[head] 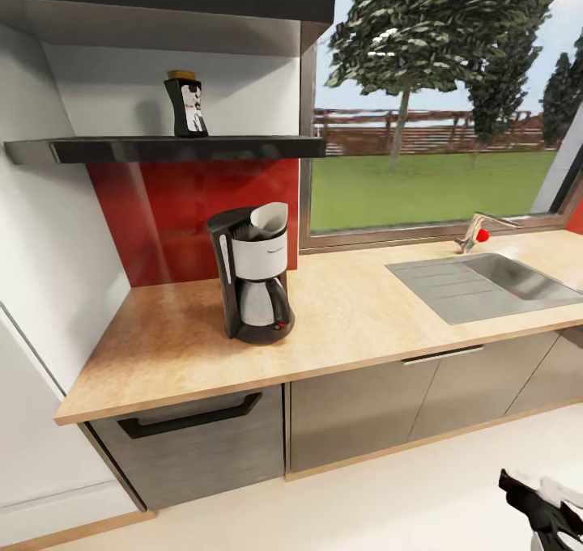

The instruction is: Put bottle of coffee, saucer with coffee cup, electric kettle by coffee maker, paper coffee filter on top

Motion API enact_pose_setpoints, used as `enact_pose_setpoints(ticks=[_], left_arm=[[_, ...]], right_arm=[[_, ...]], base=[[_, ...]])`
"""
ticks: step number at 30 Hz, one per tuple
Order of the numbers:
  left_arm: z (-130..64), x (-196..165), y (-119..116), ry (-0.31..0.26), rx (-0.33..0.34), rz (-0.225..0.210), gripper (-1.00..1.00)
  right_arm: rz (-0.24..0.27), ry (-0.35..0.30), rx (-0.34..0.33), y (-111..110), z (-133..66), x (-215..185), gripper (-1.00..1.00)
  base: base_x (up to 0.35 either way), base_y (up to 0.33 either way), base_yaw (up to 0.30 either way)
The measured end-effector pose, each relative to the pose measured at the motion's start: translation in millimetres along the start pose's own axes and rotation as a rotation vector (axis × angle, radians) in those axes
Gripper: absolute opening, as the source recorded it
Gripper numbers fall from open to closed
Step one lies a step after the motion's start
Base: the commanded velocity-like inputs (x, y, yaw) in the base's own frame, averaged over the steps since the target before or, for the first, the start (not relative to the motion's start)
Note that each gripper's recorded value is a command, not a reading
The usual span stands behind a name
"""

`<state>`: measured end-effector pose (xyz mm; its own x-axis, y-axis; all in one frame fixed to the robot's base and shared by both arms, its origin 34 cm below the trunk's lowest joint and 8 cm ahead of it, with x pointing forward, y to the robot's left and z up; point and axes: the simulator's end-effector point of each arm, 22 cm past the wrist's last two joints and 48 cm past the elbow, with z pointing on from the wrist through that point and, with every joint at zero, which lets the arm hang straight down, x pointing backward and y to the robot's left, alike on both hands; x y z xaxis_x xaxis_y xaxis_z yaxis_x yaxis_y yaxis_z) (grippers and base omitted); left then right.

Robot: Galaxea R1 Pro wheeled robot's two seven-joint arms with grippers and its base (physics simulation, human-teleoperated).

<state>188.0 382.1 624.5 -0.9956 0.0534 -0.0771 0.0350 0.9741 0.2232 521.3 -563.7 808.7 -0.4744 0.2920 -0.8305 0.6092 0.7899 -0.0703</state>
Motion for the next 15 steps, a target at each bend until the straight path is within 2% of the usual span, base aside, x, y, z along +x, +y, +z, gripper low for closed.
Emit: enact_pose_setpoints(ticks=[3, 7, 9, 10, 13, 15], left_arm=[[0.0, -5, 1, -0.022, -0.001, -0.003, 1.00], [-0.1, -10, 1, -0.044, -0.002, -0.006, 1.00], [-0.6, -19, 2, -0.082, -0.002, -0.010, 1.00], [-0.7, -21, 2, -0.091, -0.002, -0.011, 1.00], [-1.2, -29, 1, -0.115, -0.002, -0.014, 1.00], [-3.8, -56, -2, -0.196, 0.003, -0.016, 1.00]], right_arm=[[-0.085, 0.087, -0.114, 23, -10.0, 45, 1.00], [-0.188, 0.192, -0.195, 36, -26.9, 99, 1.00], [-0.288, 0.250, -0.252, 46, -37.3, 126, 1.00], [-0.321, 0.262, -0.270, 48, -39.6, 131, 1.00], [-0.370, 0.282, -0.322, 55, -44.7, 140, 1.00], [-0.392, 0.296, -0.371, 56, -47.2, 143, 1.00]], base=[[0.000, 0.000, 0.000], [0.000, 0.000, 0.000], [0.000, 0.000, 0.000], [0.000, 0.000, 0.000], [0.000, 0.000, 0.000], [0.000, 0.000, 0.000]])
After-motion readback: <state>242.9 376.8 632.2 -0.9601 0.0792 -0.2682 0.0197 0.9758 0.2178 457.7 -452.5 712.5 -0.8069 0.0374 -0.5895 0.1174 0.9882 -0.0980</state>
